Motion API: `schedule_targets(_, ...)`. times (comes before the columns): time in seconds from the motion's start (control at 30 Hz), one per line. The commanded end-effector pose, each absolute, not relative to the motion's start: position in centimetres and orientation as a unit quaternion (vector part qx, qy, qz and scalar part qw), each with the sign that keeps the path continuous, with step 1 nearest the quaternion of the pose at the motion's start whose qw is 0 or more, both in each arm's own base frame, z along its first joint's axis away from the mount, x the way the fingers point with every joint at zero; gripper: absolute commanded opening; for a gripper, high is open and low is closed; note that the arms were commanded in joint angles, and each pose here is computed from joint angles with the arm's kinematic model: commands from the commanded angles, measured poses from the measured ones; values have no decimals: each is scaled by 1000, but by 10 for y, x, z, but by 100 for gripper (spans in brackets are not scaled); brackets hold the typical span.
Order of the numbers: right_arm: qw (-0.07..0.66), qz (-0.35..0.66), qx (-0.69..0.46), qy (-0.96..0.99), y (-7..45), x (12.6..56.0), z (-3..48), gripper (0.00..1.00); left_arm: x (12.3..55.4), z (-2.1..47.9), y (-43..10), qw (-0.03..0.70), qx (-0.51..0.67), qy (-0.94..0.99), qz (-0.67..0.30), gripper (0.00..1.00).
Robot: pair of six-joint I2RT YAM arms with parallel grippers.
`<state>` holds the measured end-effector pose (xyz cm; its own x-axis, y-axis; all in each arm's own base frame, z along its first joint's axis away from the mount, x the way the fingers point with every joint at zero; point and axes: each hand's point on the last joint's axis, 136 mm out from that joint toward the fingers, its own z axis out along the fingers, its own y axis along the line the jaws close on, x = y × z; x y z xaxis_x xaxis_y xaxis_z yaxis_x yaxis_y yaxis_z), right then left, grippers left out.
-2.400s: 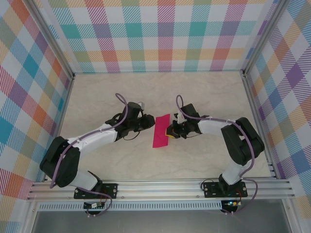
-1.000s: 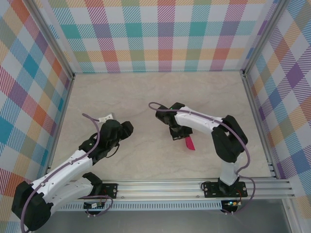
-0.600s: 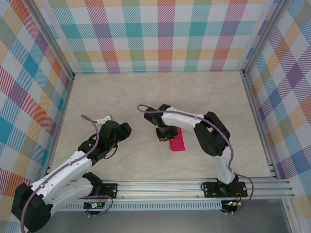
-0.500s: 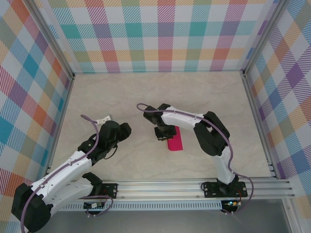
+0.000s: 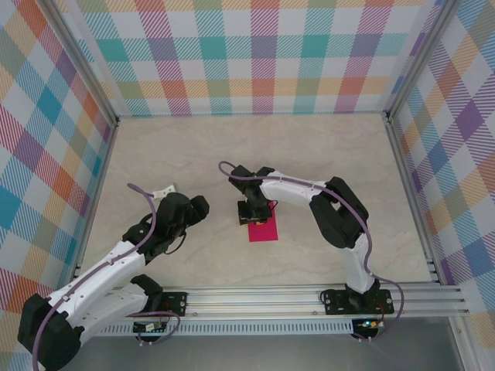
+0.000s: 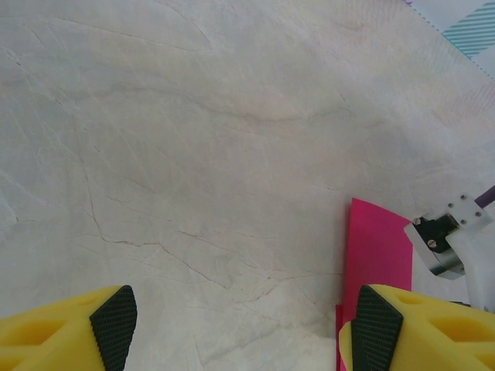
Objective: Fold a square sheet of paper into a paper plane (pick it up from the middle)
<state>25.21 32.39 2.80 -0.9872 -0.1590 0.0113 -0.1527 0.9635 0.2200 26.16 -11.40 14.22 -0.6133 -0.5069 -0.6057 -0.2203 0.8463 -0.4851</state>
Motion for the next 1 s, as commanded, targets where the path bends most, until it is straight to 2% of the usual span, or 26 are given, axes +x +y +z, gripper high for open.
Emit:
schedule_targets(0.0,-21,-223,89,-971,345,254,78,47,263,148,-110,392,-205,879,-179,79)
schedule_targets(0.17,-50,-281,69,-956,328,255,102,52,266,146,-119,382,-196,883,-191,80)
schedule_targets(0.37,-39,-350,35,-935,308,250,98,31,269,135,-138,351,-172,896,-212,80)
schedule_targets(0.5,-15,-363,26,-931,309,243,83,23,279,135,-155,339,-156,899,-230,78)
schedule_targets(0.97,21,-357,-83,-930,311,247,17,20,285,116,-185,277,-122,920,-251,75)
